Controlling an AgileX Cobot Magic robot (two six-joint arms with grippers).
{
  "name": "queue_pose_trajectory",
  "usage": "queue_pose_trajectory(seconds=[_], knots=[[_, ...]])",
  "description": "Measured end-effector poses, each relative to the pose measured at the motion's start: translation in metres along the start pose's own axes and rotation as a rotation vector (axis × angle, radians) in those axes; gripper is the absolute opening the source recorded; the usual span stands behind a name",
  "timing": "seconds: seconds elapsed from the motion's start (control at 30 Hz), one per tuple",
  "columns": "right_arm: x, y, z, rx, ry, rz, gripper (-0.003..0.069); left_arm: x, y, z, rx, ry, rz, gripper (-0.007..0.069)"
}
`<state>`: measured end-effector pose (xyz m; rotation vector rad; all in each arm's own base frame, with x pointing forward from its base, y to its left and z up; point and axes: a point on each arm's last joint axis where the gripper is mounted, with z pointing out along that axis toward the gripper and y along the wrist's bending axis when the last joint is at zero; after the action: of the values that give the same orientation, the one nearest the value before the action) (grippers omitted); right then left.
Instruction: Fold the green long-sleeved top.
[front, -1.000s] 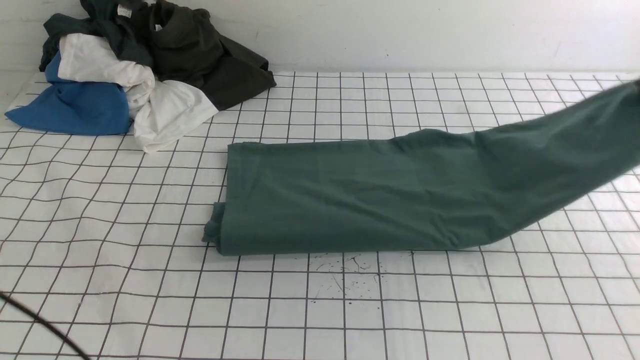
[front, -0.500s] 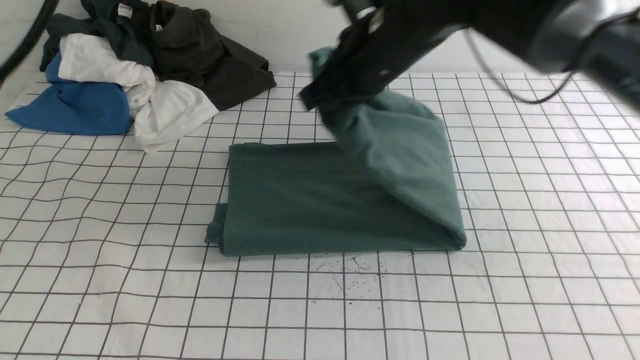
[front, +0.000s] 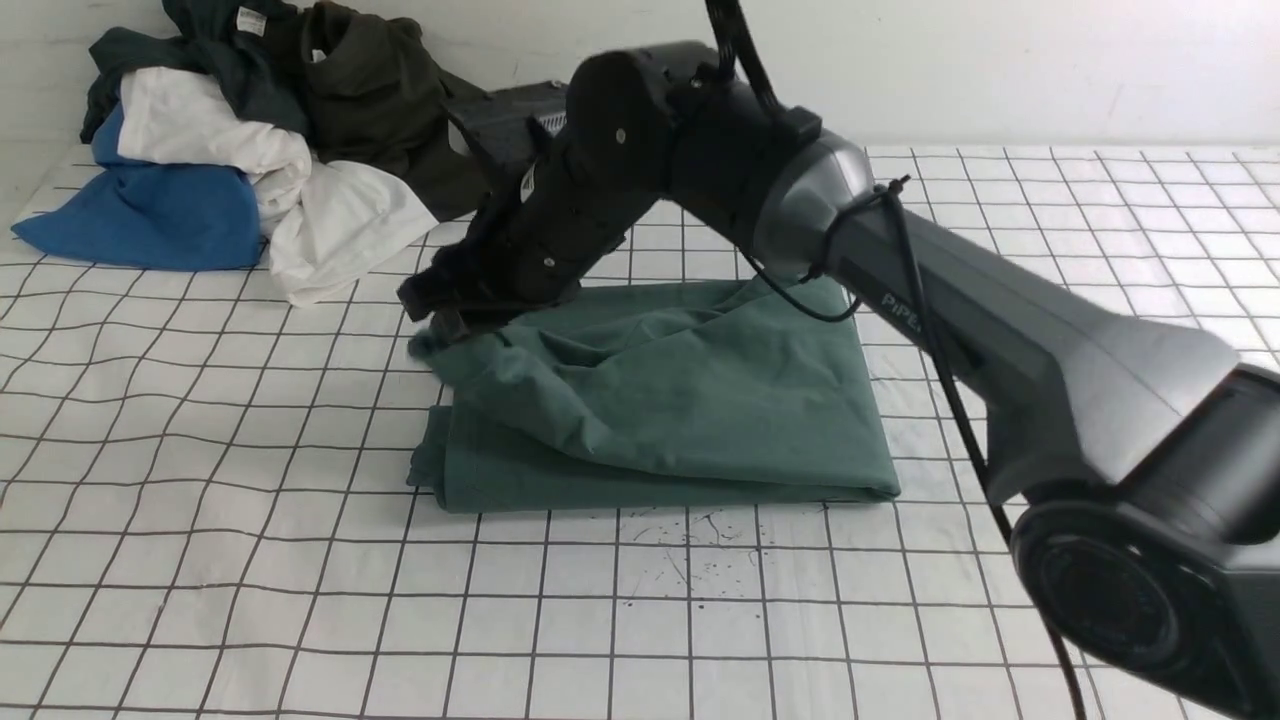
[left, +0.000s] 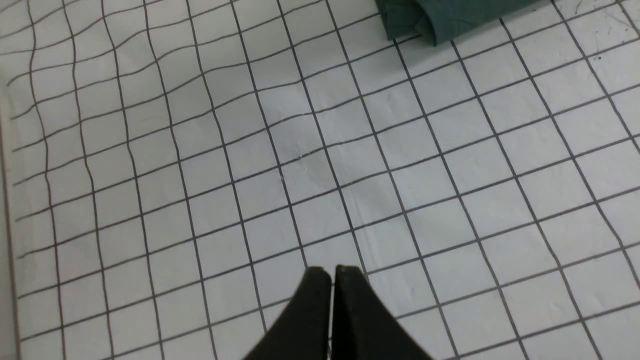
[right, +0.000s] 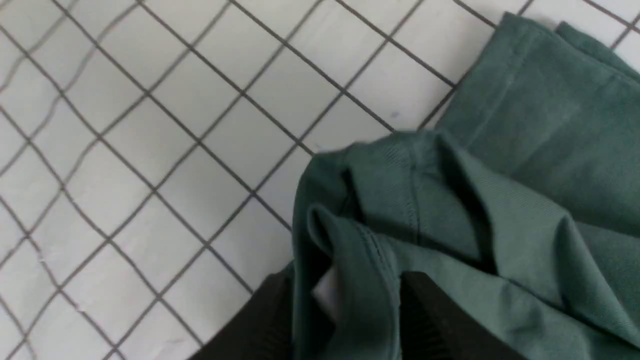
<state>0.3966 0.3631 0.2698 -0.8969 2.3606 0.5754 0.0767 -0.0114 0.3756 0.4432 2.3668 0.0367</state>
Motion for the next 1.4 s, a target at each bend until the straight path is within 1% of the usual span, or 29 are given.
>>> queue_pose_trajectory(seconds=[0.07,0.1,0.17,0.23,0.27,0.3,0.33,0.4,0.47,0.53,0.57,0.6,0.63,0.7,0.73,0.77,0.8,0.83,0.9,0.93,0.97,1.0,1.07,1.13,1.17,1.27,1.3,1.37,1.4], knots=[[-0.006,0.004,-0.019,0.003,0.014,-0.027,0.0400,0.005,-0.002,-0.001,0.003,-0.032,0.004,-0.0007],[-0.010,0.005,-0.027,0.018,0.002,-0.043,0.0412,0.009,-0.004,-0.002,0.005,-0.046,-0.001,-0.0007],[-0.016,0.006,-0.044,0.046,-0.023,-0.064,0.0412,0.017,-0.006,-0.006,0.010,-0.086,-0.021,-0.0007],[-0.021,0.008,-0.063,0.060,-0.048,-0.075,0.0395,0.028,-0.008,-0.010,0.000,-0.126,-0.048,-0.0007],[-0.023,0.011,-0.075,0.060,-0.063,-0.079,0.0377,0.035,-0.009,-0.014,-0.005,-0.157,-0.059,-0.0007],[-0.025,0.014,-0.092,0.061,-0.079,-0.094,0.0337,0.047,-0.012,-0.018,-0.004,-0.199,-0.077,-0.0007],[-0.026,0.015,-0.096,0.061,-0.087,-0.097,0.0331,0.047,-0.012,-0.017,-0.004,-0.197,-0.078,-0.0007],[-0.023,0.021,-0.124,0.061,-0.090,-0.136,0.0235,0.070,-0.016,-0.022,-0.016,-0.282,-0.087,-0.0007],[-0.017,0.025,-0.146,0.067,-0.083,-0.165,0.0154,0.083,-0.019,-0.025,-0.027,-0.356,-0.089,-0.0007],[-0.003,0.028,-0.171,0.088,-0.060,-0.201,0.0058,0.096,-0.021,-0.022,-0.037,-0.432,-0.101,-0.0007],[-0.002,0.028,-0.173,0.091,-0.056,-0.204,0.0051,0.097,-0.022,-0.021,-0.037,-0.437,-0.104,-0.0007],[0.010,0.028,-0.188,0.110,-0.035,-0.220,0.0017,0.103,-0.023,-0.017,-0.038,-0.462,-0.113,-0.0007],[0.019,0.029,-0.198,0.125,-0.021,-0.228,0.0003,0.106,-0.024,-0.013,-0.039,-0.473,-0.116,-0.0007],[0.041,0.029,-0.220,0.158,0.010,-0.240,-0.0010,0.112,-0.025,-0.004,-0.038,-0.473,-0.122,-0.0007],[0.043,0.030,-0.227,0.161,0.002,-0.242,-0.0010,0.112,-0.025,-0.002,-0.037,-0.469,-0.122,-0.0007],[0.052,0.029,-0.230,0.168,0.021,-0.243,-0.0012,0.114,-0.025,0.001,-0.036,-0.462,-0.122,-0.0007],[0.068,0.030,-0.243,0.179,0.020,-0.245,-0.0013,0.116,-0.026,0.006,-0.034,-0.450,-0.123,-0.0007],[0.072,0.031,-0.247,0.182,0.015,-0.245,-0.0013,0.116,-0.026,0.007,-0.034,-0.446,-0.123,-0.0007],[0.101,0.035,-0.278,0.198,-0.083,-0.241,-0.0013,0.118,-0.027,0.015,-0.021,-0.424,-0.131,-0.0007],[0.101,0.035,-0.278,0.199,-0.083,-0.242,-0.0013,0.118,-0.027,0.015,-0.021,-0.424,-0.131,-0.0007],[0.117,0.037,-0.294,0.204,-0.161,-0.237,-0.0014,0.119,-0.028,0.018,-0.019,-0.420,-0.132,-0.0007],[0.121,0.038,-0.298,0.206,-0.181,-0.236,-0.0015,0.119,-0.028,0.018,-0.019,-0.421,-0.132,-0.0007],[0.149,0.042,-0.326,0.213,-0.326,-0.241,-0.0014,0.118,-0.028,0.018,-0.019,-0.426,-0.133,-0.0007],[0.166,0.045,-0.344,0.217,-0.425,-0.247,-0.0014,0.118,-0.028,0.018,-0.018,-0.426,-0.133,-0.0007],[0.167,0.044,-0.342,0.217,-0.416,-0.246,-0.0014,0.118,-0.028,0.018,-0.018,-0.426,-0.133,-0.0007],[0.203,0.047,-0.363,0.213,-0.574,-0.228,-0.0014,0.118,-0.028,0.018,-0.018,-0.426,-0.133,-0.0007],[0.204,0.047,-0.366,0.213,-0.588,-0.228,-0.0014,0.118,-0.028,0.018,-0.018,-0.426,-0.133,-0.0007],[0.223,0.047,-0.370,0.210,-0.638,-0.221,-0.0014,0.118,-0.028,0.018,-0.018,-0.427,-0.133,-0.0007],[0.226,0.047,-0.370,0.210,-0.642,-0.220,-0.0014,0.118,-0.028,0.018,-0.018,-0.427,-0.133,-0.0007]])
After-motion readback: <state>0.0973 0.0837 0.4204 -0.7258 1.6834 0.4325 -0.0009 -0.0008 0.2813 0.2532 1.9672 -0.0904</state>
